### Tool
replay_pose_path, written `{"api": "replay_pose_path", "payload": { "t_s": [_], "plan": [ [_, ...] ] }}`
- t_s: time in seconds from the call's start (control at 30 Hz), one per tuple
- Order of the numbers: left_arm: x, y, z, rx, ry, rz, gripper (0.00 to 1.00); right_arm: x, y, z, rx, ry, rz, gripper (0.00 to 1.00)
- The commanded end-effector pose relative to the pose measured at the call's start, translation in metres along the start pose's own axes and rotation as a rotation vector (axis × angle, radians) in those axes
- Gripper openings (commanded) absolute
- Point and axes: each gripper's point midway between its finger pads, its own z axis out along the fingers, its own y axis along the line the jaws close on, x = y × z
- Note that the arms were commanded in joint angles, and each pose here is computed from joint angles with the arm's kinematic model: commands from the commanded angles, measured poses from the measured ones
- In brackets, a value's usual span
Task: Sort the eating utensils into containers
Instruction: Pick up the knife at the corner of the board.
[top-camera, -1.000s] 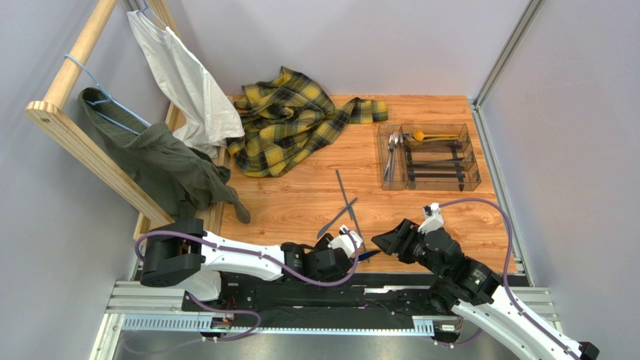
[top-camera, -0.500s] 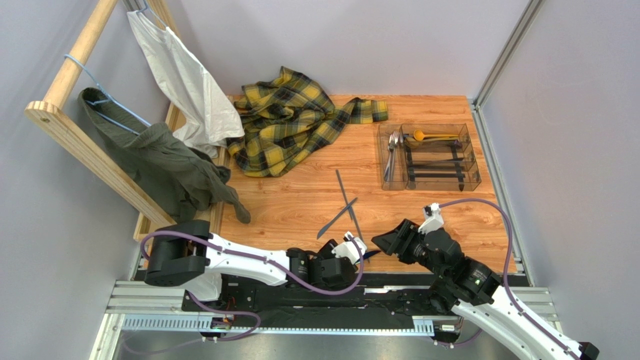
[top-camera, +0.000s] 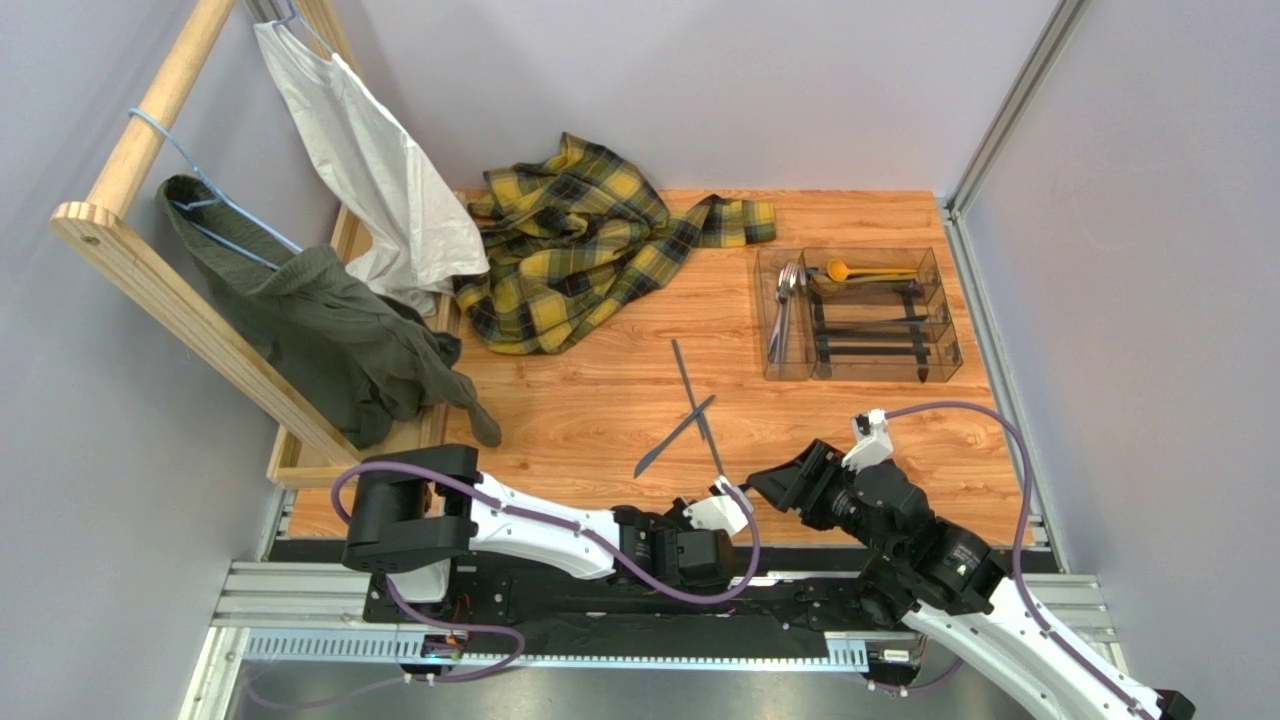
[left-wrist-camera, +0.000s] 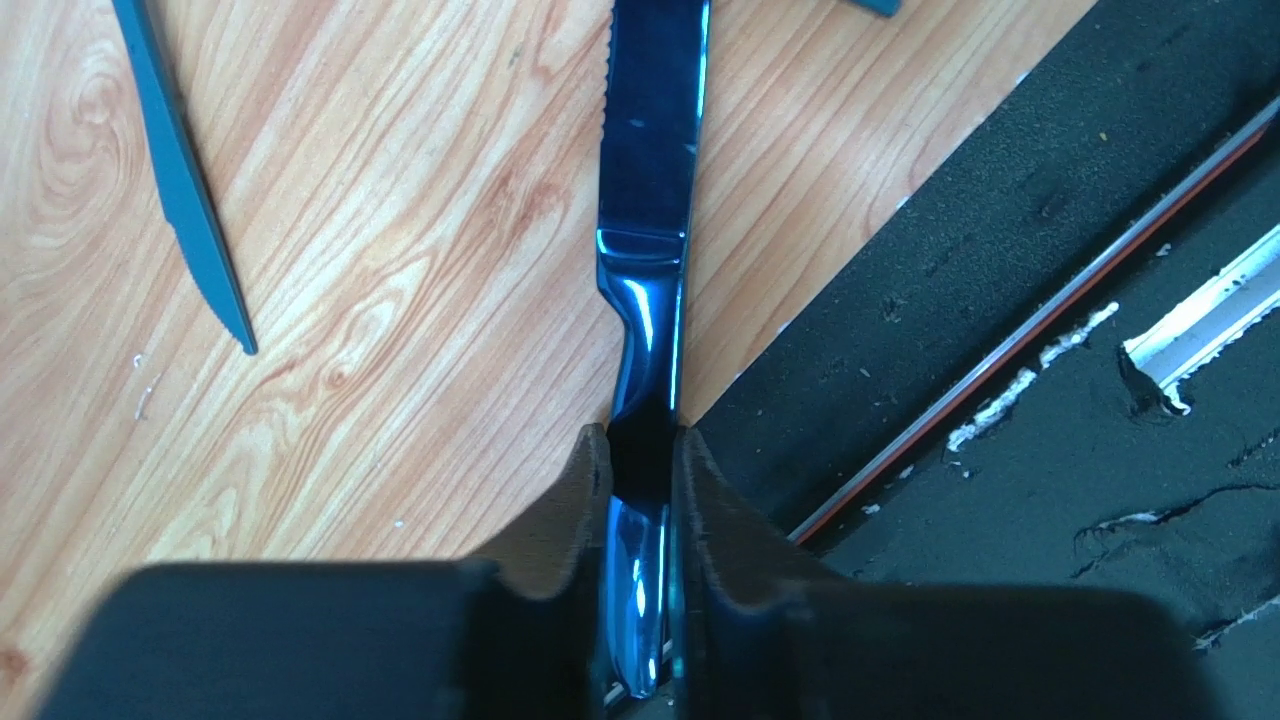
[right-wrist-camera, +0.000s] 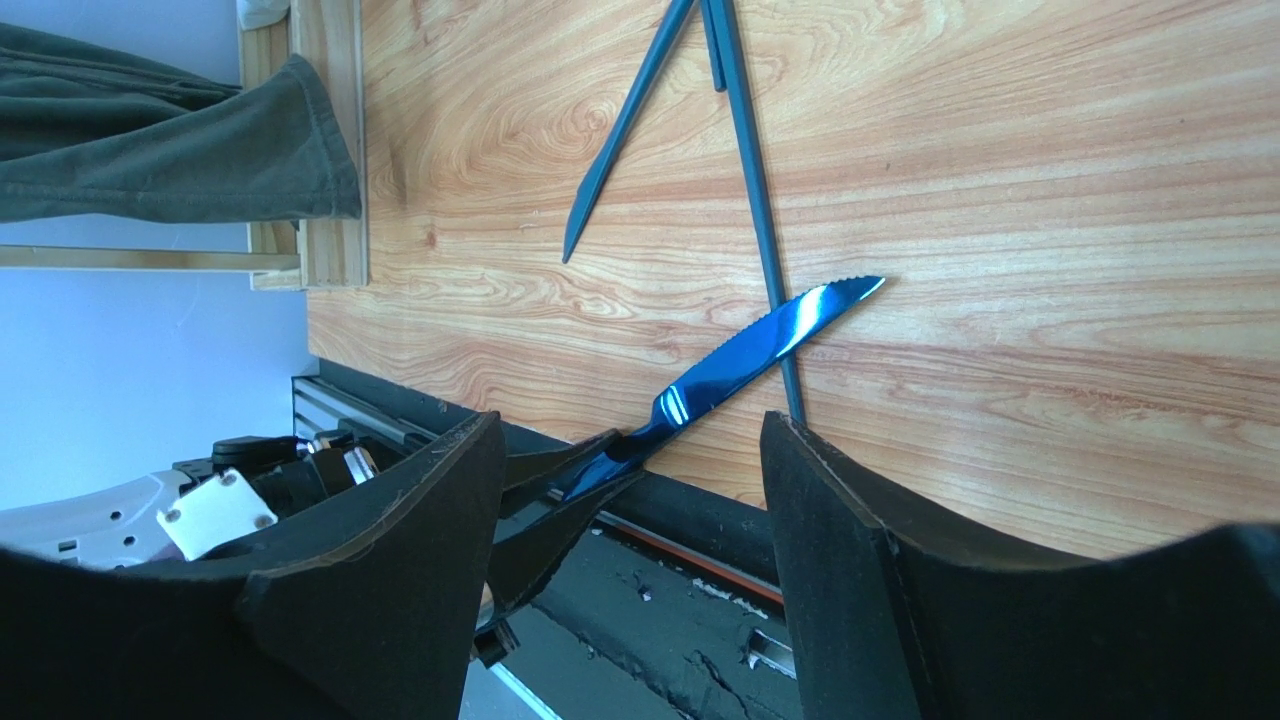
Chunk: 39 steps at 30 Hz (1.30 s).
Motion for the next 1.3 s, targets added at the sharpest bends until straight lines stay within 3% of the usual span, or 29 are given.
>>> {"api": "replay_pose_path", "payload": {
  "t_s": [0.0, 0.03, 0.37, 0.87, 1.27],
  "plan": [
    [0.002, -0.002, 0.003, -0.024, 0.012, -0.009, 0.08, -0.001, -0.004, 0.001, 0.012, -0.015, 0.015, 0.67],
    [0.002, 0.000, 0.001, -0.029, 0.010, -0.010, 0.00, -0.001, -0.004, 0.001, 0.011, -0.013, 0.015, 0.67],
    [-0.020, 0.011, -0.027, -0.041, -0.078, -0.085, 0.00, 0.013, -0.011, 0.012, 0.024, 0.031, 0.032, 0.70],
    [-0.050, -0.005, -0.060, 0.063, -0.174, -0.095, 0.00, 0.026, 0.015, 0.036, -0.181, 0.055, 0.204, 0.70],
    [-0.064, 0.002, -0.078, -0.101, -0.202, 0.001, 0.00, 0.031, 0.006, 0.039, -0.096, 0.084, 0.209, 0.61]
  ]
}}
